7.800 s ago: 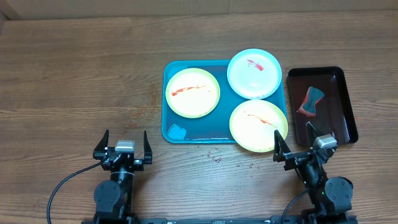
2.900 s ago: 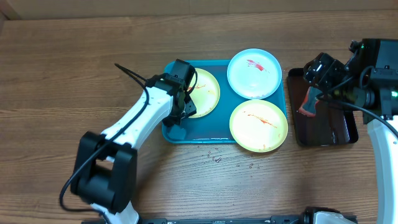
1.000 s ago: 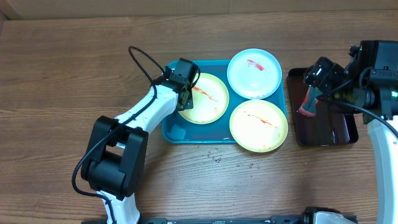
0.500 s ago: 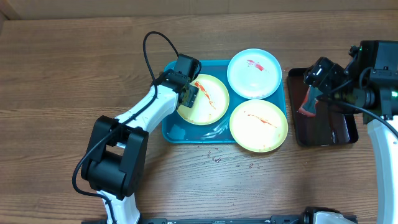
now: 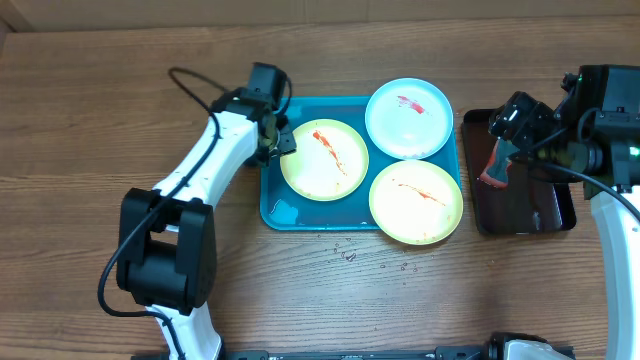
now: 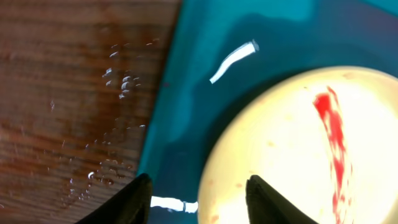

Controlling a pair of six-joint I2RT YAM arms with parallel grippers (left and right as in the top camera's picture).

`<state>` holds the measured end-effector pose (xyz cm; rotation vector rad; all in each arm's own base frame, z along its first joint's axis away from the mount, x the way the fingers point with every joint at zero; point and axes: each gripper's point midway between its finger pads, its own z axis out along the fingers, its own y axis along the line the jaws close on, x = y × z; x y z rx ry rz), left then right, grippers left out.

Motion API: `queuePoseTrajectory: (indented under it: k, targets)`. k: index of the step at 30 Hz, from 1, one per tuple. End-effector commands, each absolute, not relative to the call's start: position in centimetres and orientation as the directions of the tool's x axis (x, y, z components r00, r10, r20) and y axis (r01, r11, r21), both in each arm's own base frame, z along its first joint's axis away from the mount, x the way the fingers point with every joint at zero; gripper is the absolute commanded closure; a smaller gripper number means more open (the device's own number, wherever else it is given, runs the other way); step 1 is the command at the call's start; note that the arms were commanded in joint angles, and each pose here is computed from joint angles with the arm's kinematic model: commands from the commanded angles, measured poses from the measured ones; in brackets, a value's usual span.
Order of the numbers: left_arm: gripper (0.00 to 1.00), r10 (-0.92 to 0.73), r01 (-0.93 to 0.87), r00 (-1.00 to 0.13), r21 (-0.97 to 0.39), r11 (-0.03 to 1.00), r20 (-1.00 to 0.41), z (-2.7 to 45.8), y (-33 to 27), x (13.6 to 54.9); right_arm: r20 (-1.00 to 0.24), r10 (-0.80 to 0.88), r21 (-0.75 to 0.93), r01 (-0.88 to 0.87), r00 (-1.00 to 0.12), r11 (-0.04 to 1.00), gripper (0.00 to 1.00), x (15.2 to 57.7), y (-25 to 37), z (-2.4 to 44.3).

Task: Clean dirty plates on tray and stack at the side

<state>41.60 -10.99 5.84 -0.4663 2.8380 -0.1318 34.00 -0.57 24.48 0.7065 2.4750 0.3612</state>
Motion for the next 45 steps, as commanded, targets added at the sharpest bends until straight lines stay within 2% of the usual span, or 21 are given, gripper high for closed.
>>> queuePoseTrajectory:
  k: [1, 4, 9, 13, 17, 21, 27, 32, 36, 39, 42, 45]
  targets:
    - [0.51, -0.526, -0.509, -0.837, -0.138, 0.850, -0.151, 3.3, -10.3, 39.4, -0.438, 0.556, 0.364, 0.426, -0.707, 0.828, 0.00, 34.0, -1.2, 24.6]
    - [0.57, -0.523, -0.504, -0.841, -0.150, 0.851, -0.139, 2.6, -10.6, 39.1, -0.434, 0.556, 0.357, 0.432, -0.708, 0.828, 0.00, 33.9, -1.3, 24.4]
    - [0.56, -0.405, -0.372, -0.905, -0.218, 0.902, -0.132, 2.9, -12.4, 39.5, -0.434, 0.556, 0.357, 0.432, -0.709, 0.828, 0.00, 33.9, -1.3, 24.3]
    - [0.55, -0.328, -0.292, -0.932, -0.217, 0.931, -0.153, 3.0, -12.9, 39.6, -0.433, 0.557, 0.357, 0.432, -0.709, 0.828, 0.00, 33.9, -1.3, 24.3]
    - [0.55, -0.327, -0.291, -0.931, -0.212, 0.933, -0.160, 2.8, -12.8, 39.7, -0.432, 0.557, 0.357, 0.433, -0.710, 0.828, 0.00, 33.9, -1.3, 24.3]
    - [0.62, -0.370, -0.338, -0.919, -0.210, 0.917, -0.136, 1.7, -12.6, 38.8, -0.431, 0.557, 0.356, 0.433, -0.710, 0.828, 0.00, 33.9, -1.3, 24.3]
    - [0.67, -0.376, -0.342, -0.916, -0.217, 0.914, -0.142, 0.7, -12.5, 38.6, -0.431, 0.557, 0.356, 0.433, -0.710, 0.828, 0.00, 33.9, -1.3, 24.3]
    - [0.79, -0.372, -0.331, -0.914, -0.231, 0.915, -0.161, 0.6, -12.8, 38.9, -0.432, 0.557, 0.356, 0.433, -0.710, 0.828, 0.00, 33.9, -1.3, 24.3]
    - [0.96, -0.366, -0.327, -0.914, -0.218, 0.920, -0.176, 0.0, -12.8, 38.7, -0.429, 0.557, 0.348, 0.439, -0.711, 0.828, 0.01, 34.0, -1.4, 24.1]
    - [0.96, -0.368, -0.334, -0.911, -0.188, 0.923, -0.185, -0.1, -12.1, 38.6, -0.420, 0.558, 0.338, 0.447, -0.716, 0.828, 0.06, 34.3, -1.6, 23.5]
    - [0.96, -0.368, -0.339, -0.910, -0.167, 0.926, -0.192, -0.2, -11.7, 38.5, -0.406, 0.559, 0.333, 0.452, -0.723, 0.827, 0.21, 35.1, -1.6, 22.5]
    - [0.96, -0.361, -0.335, -0.911, -0.150, 0.930, -0.199, -0.2, -11.4, 38.5, -0.389, 0.559, 0.325, 0.459, -0.732, 0.827, 0.25, 36.2, -1.7, 21.2]
